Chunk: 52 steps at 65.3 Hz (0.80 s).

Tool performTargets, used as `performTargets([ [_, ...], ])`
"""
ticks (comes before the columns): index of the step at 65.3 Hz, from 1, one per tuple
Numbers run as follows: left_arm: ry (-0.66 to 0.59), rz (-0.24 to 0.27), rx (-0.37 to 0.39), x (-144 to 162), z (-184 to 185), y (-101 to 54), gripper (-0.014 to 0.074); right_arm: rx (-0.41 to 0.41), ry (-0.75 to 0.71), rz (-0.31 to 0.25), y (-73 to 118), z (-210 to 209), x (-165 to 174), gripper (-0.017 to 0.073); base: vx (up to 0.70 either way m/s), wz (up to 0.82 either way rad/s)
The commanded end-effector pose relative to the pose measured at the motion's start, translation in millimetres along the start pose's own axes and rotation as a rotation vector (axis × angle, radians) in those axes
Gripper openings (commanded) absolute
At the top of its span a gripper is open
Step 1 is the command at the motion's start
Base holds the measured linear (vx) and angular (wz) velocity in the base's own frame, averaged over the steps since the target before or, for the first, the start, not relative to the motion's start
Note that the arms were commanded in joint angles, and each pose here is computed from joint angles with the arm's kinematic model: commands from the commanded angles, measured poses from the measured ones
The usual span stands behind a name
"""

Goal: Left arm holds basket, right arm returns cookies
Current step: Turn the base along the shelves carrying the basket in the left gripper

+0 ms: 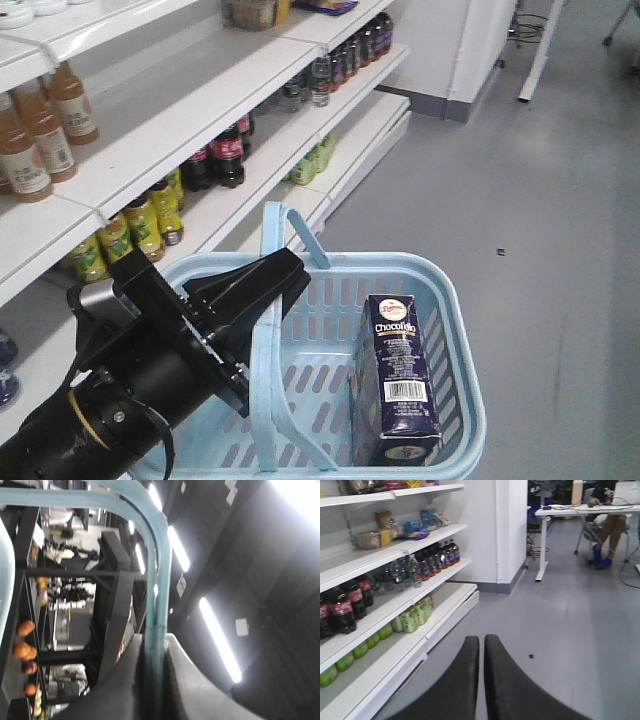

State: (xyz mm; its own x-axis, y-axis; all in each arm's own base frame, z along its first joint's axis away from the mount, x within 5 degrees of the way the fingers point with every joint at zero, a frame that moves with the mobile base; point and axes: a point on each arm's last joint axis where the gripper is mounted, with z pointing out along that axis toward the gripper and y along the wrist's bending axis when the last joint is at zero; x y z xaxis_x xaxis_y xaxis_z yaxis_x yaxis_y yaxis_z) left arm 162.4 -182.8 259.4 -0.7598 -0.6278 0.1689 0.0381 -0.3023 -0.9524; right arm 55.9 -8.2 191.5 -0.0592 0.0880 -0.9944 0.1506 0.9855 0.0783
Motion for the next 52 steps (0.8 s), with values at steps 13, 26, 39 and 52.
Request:
performTargets([
  [13,0.041,-0.009,0.229,6.3,1.0,-29.9,-0.0003,-0.002,-0.071,-0.016,-0.1,-0.1,-1.5,-0.0006,0.03,-0.56],
  [26,0.041,-0.009,0.229,6.3,1.0,-29.9,-0.0003,-0.002,-0.071,-0.016,-0.1,-0.1,-1.5,-0.0006,0.03,-0.50],
  [39,0.041,-0.009,0.229,6.3,1.0,-29.9,-0.0003,-0.002,-0.071,-0.016,-0.1,-0.1,-1.5,-0.0006,0.02,-0.40],
  [52,0.041,-0.009,0.229,6.3,1.0,-29.9,-0.0003,-0.002,-0.071,-0.016,-0.1,-0.1,-1.5,-0.0006,0.02,-0.20],
])
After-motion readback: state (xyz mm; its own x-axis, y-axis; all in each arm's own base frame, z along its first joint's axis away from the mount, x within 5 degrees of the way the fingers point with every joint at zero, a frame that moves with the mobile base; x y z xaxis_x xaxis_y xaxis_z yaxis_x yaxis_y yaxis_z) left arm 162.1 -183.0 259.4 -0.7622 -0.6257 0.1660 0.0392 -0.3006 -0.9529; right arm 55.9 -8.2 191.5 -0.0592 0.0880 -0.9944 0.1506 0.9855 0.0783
